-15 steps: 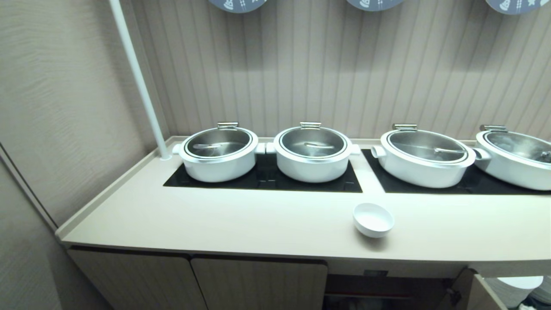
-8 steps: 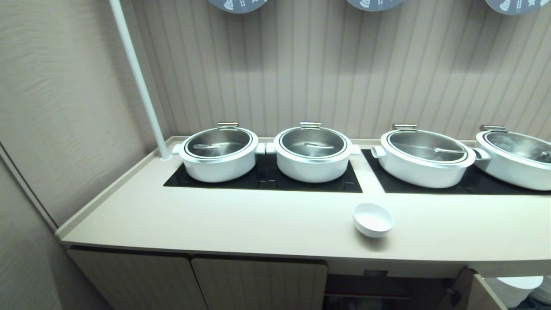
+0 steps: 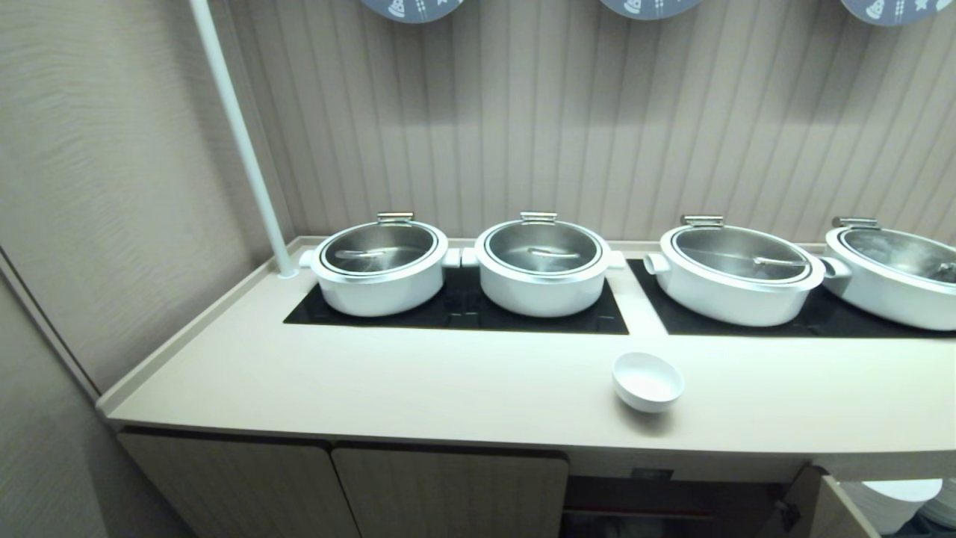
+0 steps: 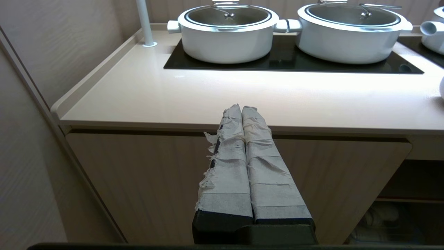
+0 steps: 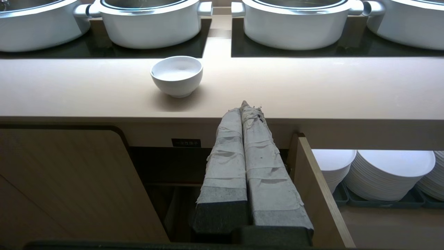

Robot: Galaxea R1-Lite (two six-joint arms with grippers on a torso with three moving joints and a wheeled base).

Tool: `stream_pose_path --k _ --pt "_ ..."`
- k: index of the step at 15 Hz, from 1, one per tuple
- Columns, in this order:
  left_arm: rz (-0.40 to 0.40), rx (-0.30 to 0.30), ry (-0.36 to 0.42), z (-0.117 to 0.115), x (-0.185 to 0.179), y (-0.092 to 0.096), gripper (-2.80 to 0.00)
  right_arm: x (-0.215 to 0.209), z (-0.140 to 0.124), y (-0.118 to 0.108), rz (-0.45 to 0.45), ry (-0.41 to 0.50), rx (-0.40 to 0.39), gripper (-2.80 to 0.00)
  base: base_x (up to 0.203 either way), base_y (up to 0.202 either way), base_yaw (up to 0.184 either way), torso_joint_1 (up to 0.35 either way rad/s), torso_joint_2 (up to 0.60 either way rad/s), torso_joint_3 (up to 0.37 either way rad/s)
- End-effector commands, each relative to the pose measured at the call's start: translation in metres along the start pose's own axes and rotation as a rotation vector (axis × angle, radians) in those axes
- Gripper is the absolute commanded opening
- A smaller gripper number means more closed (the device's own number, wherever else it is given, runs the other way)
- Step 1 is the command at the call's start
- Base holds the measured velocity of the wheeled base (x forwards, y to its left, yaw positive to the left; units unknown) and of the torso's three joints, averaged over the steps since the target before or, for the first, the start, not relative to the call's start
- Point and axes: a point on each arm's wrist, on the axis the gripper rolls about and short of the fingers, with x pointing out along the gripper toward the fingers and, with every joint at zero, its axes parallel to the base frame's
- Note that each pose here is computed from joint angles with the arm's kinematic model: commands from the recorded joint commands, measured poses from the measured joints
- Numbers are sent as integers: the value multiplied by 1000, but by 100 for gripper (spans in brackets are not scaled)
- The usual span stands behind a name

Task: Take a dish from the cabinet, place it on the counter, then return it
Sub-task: Pick up the bowl from the table

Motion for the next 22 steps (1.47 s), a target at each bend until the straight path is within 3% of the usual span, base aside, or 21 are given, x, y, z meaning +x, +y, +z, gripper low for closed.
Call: stream_pose_path --k 1,22 --pt "1 0 0 0 0 0 -280 -1 -1 0 -1 -7 2 -280 0 0 0 0 0 0" --pt "0 0 0 0 0 0 -280 -1 -1 0 -3 -8 15 -280 0 0 0 0 0 0"
